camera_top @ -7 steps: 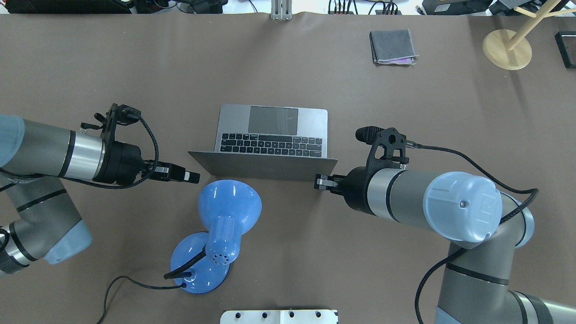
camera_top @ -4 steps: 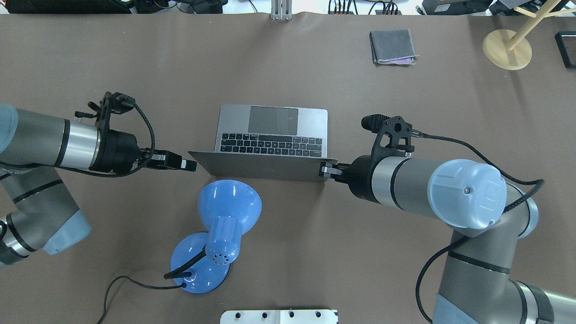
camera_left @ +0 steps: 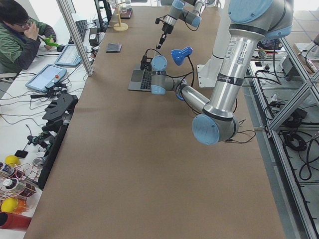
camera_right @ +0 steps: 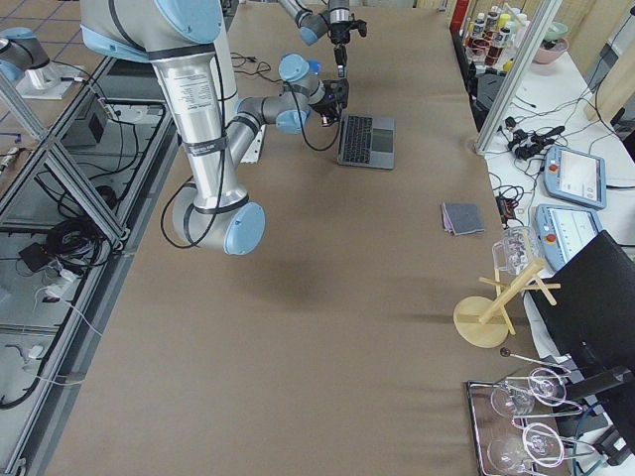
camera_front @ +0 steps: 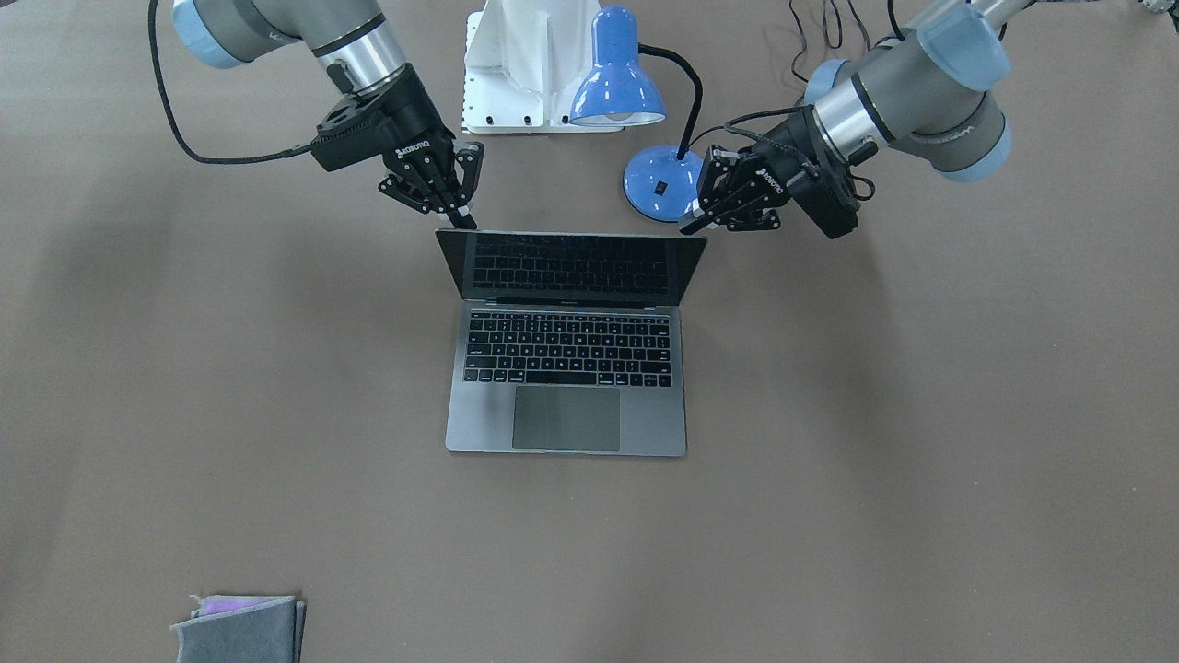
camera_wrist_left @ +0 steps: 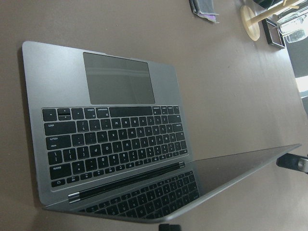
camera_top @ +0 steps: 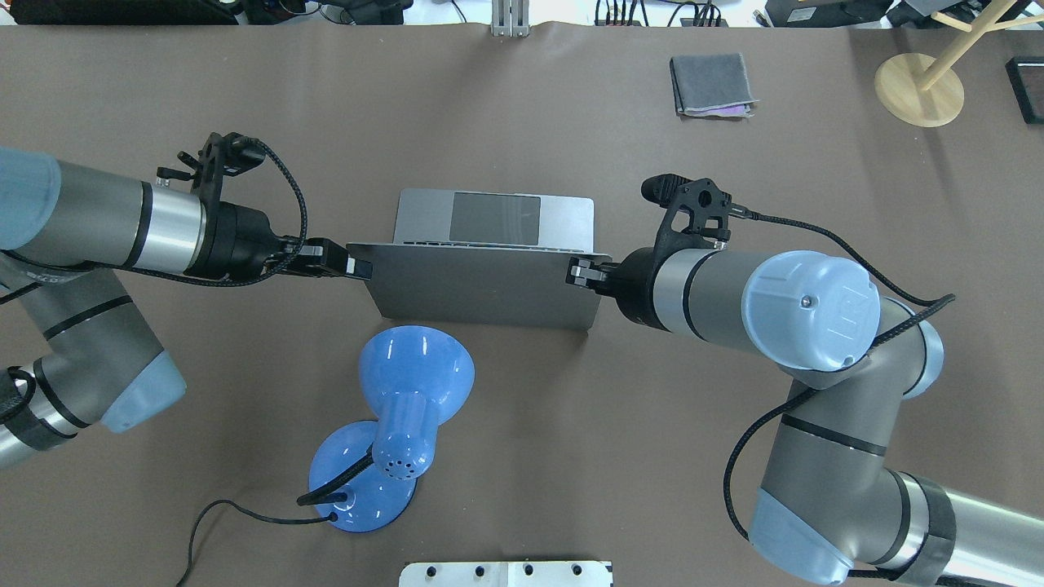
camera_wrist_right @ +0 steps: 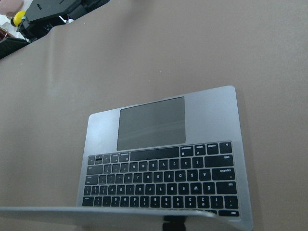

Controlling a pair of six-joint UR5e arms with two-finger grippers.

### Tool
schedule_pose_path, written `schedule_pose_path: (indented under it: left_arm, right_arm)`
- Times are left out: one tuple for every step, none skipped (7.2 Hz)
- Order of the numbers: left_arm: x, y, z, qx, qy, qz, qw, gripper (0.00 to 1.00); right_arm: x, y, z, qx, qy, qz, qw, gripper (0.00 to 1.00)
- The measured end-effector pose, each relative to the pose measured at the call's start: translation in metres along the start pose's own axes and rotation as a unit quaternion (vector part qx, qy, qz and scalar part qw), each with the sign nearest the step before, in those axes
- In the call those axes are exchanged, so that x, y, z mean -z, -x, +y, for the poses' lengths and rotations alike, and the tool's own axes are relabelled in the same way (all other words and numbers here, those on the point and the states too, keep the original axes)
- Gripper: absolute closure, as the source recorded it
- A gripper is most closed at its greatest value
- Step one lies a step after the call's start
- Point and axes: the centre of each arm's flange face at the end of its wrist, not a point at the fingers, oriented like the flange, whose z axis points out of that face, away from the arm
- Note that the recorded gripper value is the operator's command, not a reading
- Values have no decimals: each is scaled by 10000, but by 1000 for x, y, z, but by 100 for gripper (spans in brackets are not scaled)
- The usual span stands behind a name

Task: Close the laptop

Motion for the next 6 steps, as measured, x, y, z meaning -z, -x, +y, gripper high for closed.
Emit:
schedule_pose_path:
  left_arm:
    - [-4, 1, -11, 10, -52, -38, 10000, 100]
    - [-8, 4, -24, 26, -110, -84, 9999, 100]
    - [-13, 8, -36, 54, -165, -146, 9997, 100]
    - [-18, 13, -47, 63, -261, -225, 9994, 100]
    - [-23, 19, -55, 36, -392, -320, 9987, 100]
    - [-30, 25, -62, 21, -481, -412, 9980, 100]
  right_arm:
    - [-9, -2, -12, -1, -89, 80, 9999, 100]
    - [-22, -1, -24, -2, -173, 166, 9997, 100]
    - [-33, 2, -36, -10, -236, 236, 9994, 100]
    - [-44, 5, -48, -24, -284, 299, 9991, 100]
    - [-59, 8, -60, -46, -341, 396, 9986, 100]
    - [-77, 11, -72, -60, -390, 511, 9979, 100]
